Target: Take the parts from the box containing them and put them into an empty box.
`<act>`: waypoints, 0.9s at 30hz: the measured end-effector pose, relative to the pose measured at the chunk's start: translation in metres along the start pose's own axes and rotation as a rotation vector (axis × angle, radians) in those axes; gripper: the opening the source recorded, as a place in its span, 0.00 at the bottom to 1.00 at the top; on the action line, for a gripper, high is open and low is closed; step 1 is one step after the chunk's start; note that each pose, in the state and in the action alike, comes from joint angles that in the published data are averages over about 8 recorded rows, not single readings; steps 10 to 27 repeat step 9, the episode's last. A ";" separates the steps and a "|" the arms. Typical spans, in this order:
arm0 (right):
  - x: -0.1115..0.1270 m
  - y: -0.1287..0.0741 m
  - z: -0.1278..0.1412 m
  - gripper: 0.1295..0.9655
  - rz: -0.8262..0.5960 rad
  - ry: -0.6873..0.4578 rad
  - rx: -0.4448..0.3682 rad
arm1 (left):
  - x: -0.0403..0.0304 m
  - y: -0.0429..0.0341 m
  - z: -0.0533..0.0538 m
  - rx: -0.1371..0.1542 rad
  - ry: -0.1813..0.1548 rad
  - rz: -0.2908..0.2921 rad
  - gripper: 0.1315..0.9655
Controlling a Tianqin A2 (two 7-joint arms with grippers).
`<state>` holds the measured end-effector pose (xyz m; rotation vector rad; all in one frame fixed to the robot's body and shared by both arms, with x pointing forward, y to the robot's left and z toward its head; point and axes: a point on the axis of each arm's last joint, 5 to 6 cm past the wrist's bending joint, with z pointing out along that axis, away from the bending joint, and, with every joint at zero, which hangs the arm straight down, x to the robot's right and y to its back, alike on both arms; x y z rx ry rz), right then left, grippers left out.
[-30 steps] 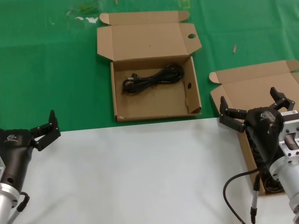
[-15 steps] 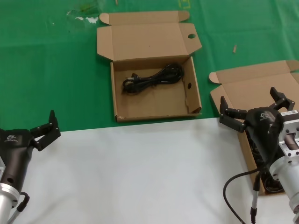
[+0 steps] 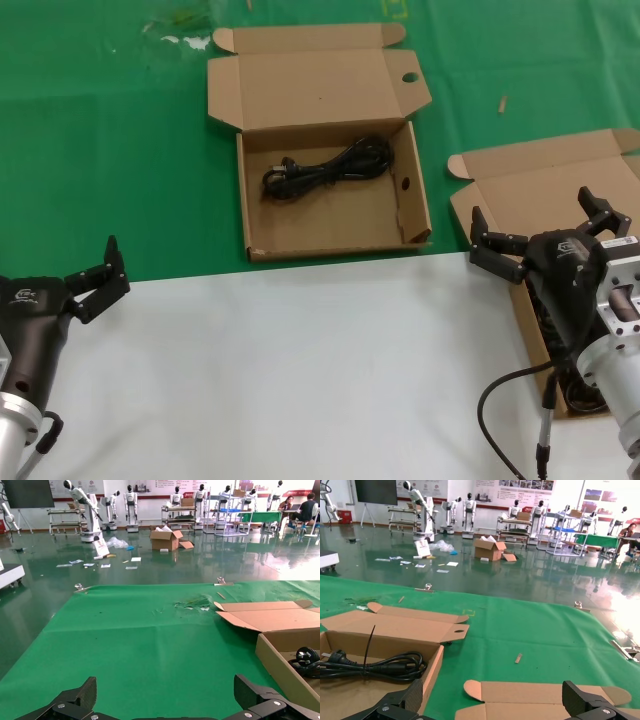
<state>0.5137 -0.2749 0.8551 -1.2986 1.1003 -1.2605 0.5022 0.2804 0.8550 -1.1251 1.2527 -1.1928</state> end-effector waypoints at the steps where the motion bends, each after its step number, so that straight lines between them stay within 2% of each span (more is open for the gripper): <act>1: 0.000 0.000 0.000 1.00 0.000 0.000 0.000 | 0.0000 0.0000 0.000 0.000 0.000 0.000 1.00; 27: 0.000 0.000 0.000 1.00 0.000 0.000 0.000 | 0.0000 0.0000 0.000 0.000 0.000 0.000 1.00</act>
